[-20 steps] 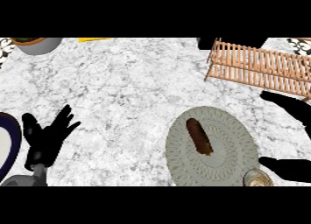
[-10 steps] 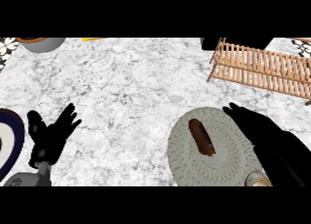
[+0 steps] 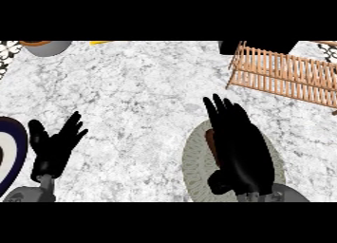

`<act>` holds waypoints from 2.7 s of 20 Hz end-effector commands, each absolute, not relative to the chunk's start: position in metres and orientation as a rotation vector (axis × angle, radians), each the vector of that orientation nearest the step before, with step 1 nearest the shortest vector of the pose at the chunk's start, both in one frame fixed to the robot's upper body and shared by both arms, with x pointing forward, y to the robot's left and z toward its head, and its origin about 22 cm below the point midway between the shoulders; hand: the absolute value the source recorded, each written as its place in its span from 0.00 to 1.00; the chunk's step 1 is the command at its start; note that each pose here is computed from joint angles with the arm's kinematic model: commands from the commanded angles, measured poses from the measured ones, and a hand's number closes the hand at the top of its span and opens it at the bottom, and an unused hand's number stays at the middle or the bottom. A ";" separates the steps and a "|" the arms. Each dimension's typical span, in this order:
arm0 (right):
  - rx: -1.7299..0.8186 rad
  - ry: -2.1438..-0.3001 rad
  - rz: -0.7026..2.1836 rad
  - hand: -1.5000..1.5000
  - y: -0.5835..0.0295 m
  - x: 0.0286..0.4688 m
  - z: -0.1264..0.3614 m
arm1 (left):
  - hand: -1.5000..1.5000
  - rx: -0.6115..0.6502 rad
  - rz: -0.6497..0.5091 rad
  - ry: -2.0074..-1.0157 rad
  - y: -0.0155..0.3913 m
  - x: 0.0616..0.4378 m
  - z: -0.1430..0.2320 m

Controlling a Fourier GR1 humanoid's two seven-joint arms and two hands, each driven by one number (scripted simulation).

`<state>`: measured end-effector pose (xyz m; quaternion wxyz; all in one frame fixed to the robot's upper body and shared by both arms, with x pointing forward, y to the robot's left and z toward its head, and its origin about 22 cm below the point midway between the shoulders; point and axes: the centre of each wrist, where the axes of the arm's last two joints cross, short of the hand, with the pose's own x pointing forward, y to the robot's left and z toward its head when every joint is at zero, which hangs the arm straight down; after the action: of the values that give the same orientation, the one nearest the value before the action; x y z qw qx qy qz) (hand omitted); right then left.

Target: Pick the sweet potato from the placemat and place it in the tiered shelf

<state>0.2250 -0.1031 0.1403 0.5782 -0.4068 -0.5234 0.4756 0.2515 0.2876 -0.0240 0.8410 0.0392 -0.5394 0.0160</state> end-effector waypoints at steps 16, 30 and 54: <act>-1.195 -0.874 1.131 0.00 -0.048 0.233 0.076 | 0.50 0.092 0.049 -1.123 0.310 0.242 -0.030; -1.242 -0.825 1.125 0.00 -0.059 0.244 0.038 | 0.50 0.094 0.059 -1.121 0.303 0.256 -0.032; -1.163 -0.693 1.377 1.00 -0.098 0.272 -0.035 | 0.50 0.084 0.039 -1.110 0.292 0.252 -0.028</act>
<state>0.2796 -0.0904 -0.0005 0.5786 -0.5272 -0.3720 0.4988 0.2513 0.2947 -0.0256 0.8437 0.0434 -0.5346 0.0209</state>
